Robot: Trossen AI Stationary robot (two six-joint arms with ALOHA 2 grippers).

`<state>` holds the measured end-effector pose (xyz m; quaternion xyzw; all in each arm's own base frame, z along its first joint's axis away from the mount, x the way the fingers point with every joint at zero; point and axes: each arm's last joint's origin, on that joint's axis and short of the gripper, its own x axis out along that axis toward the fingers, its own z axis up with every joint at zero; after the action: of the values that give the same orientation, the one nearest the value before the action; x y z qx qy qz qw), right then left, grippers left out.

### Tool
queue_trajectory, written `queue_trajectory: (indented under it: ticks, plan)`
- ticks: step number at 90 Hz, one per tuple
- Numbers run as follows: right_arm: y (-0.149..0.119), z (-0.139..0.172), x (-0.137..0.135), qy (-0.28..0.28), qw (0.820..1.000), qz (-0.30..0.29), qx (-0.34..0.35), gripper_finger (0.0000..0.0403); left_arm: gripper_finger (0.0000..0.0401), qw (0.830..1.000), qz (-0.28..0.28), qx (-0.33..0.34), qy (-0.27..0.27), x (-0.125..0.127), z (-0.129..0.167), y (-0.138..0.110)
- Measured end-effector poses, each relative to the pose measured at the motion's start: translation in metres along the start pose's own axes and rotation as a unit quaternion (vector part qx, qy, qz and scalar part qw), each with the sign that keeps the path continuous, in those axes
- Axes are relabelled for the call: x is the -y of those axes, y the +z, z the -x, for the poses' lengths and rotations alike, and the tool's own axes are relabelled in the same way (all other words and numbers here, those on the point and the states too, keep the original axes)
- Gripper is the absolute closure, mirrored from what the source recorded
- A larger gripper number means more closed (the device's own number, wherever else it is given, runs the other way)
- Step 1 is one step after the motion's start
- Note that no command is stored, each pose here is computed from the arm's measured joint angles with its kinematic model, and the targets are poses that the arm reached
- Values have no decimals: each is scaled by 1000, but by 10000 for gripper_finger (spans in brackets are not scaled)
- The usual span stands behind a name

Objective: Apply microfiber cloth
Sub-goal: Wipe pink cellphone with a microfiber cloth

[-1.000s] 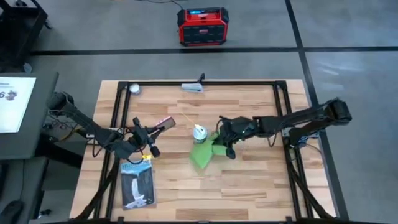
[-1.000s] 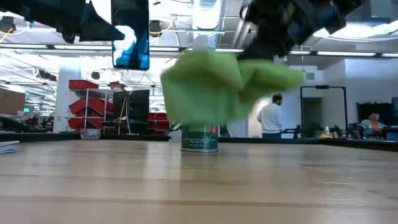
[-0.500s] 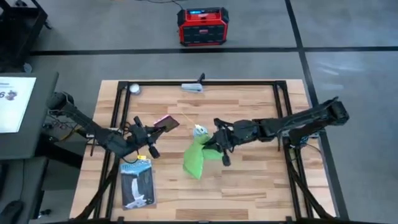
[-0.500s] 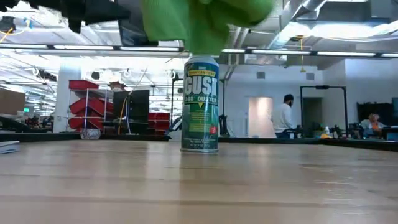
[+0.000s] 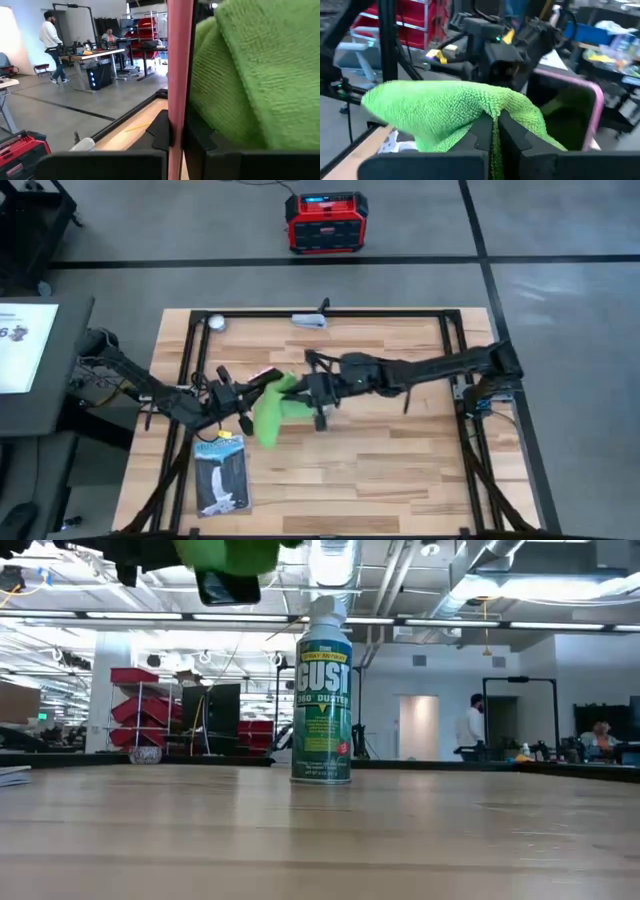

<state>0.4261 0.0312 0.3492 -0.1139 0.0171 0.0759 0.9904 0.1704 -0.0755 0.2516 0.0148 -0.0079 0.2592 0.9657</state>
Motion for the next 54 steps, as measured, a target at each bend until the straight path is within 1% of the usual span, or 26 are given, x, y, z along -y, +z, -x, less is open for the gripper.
queue_trajectory:
  ticks: [12,26,38,47,54]
  plan:
    - [1,-13,16,-11,1000,5,-6,403,399,1000,-2,-1,0,0,0,0]
    - [-27,-23,20,4,999,-12,-51,403,399,1000,-7,-2,1,0,0,0]
    - [-50,-24,19,12,996,-35,-79,403,399,1000,-13,-2,-2,1,1,-1]
    - [-60,-22,17,11,996,-39,-78,403,399,1000,-11,-1,-4,2,2,0]
    - [-60,-22,20,7,996,-39,-75,403,399,1000,-11,-1,-4,2,2,0]
